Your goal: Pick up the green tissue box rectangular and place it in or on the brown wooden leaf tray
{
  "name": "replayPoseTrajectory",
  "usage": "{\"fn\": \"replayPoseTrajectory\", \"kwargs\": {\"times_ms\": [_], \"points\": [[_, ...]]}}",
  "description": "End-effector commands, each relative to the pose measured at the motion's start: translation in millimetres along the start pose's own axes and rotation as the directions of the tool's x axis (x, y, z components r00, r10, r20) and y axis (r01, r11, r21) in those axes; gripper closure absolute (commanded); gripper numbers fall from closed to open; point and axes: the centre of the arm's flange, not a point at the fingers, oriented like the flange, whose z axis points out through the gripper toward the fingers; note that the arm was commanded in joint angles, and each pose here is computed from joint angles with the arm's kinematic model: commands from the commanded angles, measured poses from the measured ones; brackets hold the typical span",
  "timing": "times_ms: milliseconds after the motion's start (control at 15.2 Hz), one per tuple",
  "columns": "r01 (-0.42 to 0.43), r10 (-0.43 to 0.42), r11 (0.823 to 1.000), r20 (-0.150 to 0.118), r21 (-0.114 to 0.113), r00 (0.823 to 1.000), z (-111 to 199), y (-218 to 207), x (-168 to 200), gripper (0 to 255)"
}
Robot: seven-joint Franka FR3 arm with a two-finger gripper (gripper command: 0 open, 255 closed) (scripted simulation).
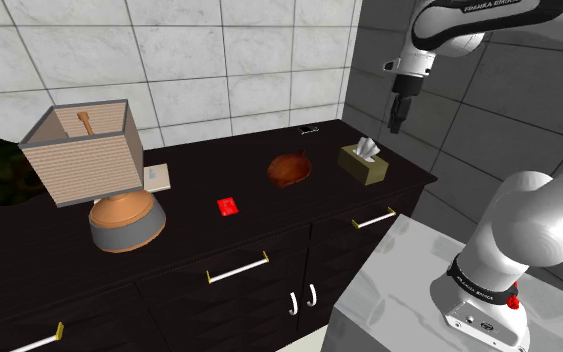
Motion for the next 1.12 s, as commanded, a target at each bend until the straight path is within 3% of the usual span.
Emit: {"fn": "replayPoseTrajectory", "kwargs": {"times_ms": [0,330,726,1056], "points": [[0.035,-0.035,0.999,-0.008,0.026,0.999,10,30,-1,0],[0.114,-0.111,0.989,-0.033,0.092,0.993,35,102,1,0],[0.208,-0.199,0.964,-0.069,0.167,0.978,72,184,10,0],[0.208,-0.199,0.964,-0.069,0.167,0.978,98,180,11,0]]}}
